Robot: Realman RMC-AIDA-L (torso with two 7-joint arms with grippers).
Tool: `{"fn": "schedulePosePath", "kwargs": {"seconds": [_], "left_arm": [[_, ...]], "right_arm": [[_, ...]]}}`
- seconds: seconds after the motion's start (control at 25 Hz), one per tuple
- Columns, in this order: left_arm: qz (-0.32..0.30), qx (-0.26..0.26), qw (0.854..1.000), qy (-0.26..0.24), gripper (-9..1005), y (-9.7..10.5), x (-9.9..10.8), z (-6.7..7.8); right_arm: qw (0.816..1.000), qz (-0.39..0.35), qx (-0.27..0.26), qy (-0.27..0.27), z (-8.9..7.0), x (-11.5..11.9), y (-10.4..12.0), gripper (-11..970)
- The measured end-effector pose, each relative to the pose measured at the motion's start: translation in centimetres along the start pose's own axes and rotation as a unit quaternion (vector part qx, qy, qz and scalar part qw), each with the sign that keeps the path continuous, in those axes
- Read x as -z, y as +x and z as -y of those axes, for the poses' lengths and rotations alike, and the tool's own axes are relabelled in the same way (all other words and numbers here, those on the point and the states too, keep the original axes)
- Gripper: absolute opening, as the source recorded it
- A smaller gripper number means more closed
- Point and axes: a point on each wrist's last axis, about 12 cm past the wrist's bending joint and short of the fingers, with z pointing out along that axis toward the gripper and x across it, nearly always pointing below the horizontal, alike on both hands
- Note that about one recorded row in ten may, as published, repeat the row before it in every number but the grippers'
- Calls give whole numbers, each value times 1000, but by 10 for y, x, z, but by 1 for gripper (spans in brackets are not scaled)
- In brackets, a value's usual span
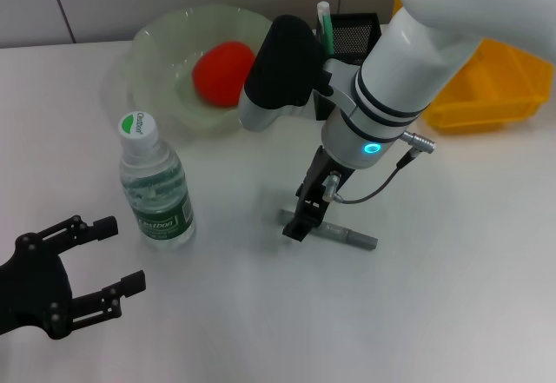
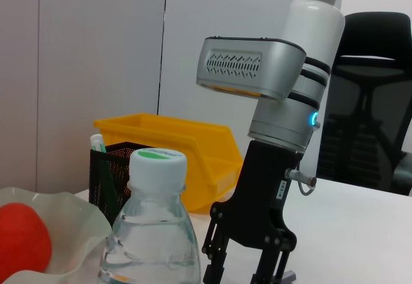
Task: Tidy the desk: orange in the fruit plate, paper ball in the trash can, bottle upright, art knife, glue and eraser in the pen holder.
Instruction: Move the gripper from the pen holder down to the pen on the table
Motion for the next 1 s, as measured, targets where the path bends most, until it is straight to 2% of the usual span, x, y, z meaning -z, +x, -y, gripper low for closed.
{"fn": "schedulePosePath", "kwargs": {"seconds": [0.36, 0.48, 1.0], "left_arm": [[1, -1, 1000, 1, 795, 0, -2, 0], [1, -1, 1000, 1, 795, -1, -2, 0], [2, -2, 1000, 2, 795, -1, -4, -1]], "right_arm": [[1000, 0, -3, 3, 1, -2, 1, 620], [1000, -1, -5, 2, 1, -3, 2, 544], [1000, -12, 6, -2, -5, -10, 2, 506]]}}
